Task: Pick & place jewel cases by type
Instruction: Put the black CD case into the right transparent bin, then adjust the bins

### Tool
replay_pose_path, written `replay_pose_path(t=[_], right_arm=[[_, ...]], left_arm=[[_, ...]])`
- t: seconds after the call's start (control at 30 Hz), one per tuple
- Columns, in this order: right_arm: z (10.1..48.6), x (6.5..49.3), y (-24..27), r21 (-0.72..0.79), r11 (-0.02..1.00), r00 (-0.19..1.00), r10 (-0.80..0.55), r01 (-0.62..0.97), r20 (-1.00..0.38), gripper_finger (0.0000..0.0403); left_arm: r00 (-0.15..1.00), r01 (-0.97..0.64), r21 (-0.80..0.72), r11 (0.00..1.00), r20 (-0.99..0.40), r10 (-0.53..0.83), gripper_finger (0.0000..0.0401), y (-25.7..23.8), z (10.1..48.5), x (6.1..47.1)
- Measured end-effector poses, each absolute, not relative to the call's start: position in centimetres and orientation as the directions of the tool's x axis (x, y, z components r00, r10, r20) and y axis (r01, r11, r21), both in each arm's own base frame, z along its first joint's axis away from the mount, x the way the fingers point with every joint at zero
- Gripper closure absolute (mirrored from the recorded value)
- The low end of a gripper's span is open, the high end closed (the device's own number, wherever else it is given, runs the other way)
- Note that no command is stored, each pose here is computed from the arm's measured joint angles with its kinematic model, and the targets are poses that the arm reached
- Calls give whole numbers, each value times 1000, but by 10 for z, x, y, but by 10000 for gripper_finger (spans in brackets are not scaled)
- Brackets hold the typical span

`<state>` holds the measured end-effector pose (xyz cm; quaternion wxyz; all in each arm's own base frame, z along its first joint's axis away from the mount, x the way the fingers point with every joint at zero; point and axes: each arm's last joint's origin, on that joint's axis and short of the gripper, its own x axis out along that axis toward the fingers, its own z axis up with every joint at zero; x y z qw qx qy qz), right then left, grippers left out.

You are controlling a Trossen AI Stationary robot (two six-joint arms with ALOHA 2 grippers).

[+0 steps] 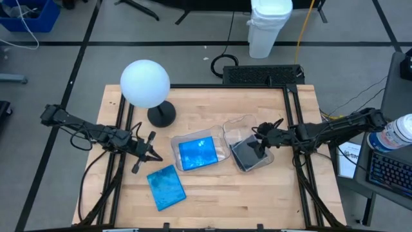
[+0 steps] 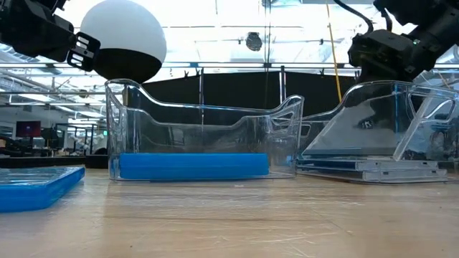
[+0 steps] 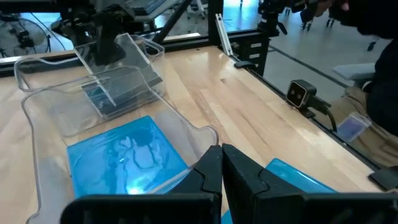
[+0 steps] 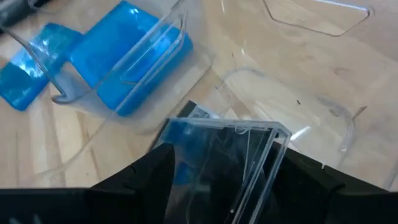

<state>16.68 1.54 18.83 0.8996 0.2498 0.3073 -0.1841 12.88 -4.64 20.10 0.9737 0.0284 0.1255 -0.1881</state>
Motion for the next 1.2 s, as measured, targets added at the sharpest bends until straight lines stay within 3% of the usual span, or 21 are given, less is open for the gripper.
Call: replay_pose_path(t=[0.4, 0.73, 1.0, 1.2], right_arm=[[182, 159, 16, 269, 863, 683, -113, 427, -721, 138], [182, 156, 14, 53, 947, 661, -180, 316, -728, 135], [182, 154, 10, -154, 938, 634, -325, 310, -702, 135], [181, 154, 10, -180, 947, 635, -312, 265, -707, 135]], left_arm=[[897, 370, -4, 929, -256, -359, 382, -46, 201, 129], [897, 376, 16, 927, -258, -359, 382, -46, 201, 129], [909, 346, 27, 938, -258, -328, 382, -45, 201, 129], [915, 327, 25, 945, -258, -310, 382, -45, 201, 129]])
